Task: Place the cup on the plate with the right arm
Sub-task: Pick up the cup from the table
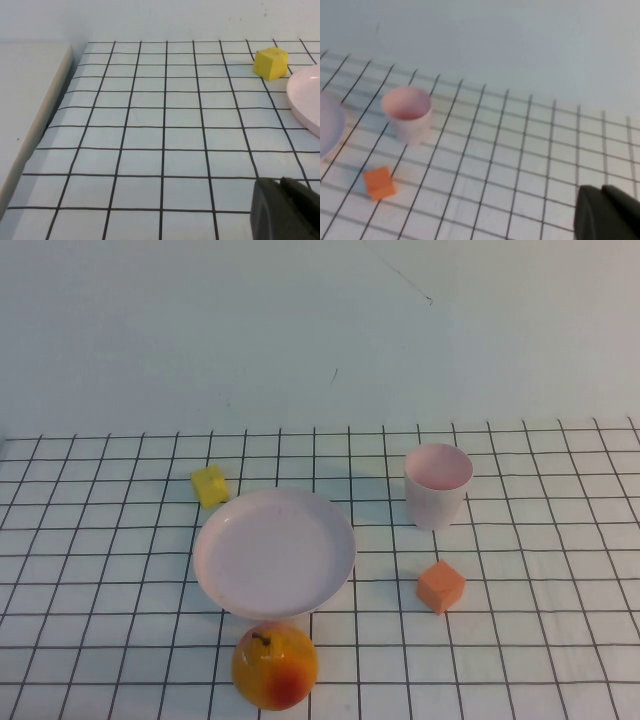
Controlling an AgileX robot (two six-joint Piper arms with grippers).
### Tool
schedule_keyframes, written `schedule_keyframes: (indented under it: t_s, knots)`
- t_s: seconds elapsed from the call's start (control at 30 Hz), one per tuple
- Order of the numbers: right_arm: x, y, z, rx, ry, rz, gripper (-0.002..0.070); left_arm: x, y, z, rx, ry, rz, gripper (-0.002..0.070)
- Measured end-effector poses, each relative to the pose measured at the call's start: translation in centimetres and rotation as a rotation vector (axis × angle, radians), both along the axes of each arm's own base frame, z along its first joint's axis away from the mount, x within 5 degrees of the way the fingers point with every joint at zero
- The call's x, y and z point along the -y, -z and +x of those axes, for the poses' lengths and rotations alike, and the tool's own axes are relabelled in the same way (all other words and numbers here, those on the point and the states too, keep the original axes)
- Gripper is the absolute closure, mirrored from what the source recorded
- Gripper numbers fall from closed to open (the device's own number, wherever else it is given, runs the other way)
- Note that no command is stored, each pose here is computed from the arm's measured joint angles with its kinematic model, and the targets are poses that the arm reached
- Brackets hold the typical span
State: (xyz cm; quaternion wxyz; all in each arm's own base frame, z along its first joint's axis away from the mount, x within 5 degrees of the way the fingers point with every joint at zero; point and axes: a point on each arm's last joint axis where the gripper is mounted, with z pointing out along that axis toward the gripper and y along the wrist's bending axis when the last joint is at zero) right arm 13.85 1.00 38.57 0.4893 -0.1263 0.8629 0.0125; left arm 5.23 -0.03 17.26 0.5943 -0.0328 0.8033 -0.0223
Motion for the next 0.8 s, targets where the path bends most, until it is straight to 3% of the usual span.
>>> schedule_keyframes:
  t_s: [0.2,0.37,0.57,0.8]
  knots:
    - [-1.0,-0.8,8.8,-0.242,-0.233,-0.010,0.0678,0.0,0.0,0.0,0.000,0.000,0.000,0.0678]
    - [-1.8,1.8,17.4,-0.402,-0.339,-0.005,0.0678,0.0,0.0,0.0,0.000,0.000,0.000,0.0678]
    - [-7.3,6.6,24.9,-0.568,-0.494,-0.086,0.0678,0.0,0.0,0.0,0.000,0.000,0.000,0.0678]
    - [-13.3,9.7,29.6,-0.615,-0.574,-0.189,0.0678,0.0,0.0,0.0,0.000,0.000,0.000,0.0678]
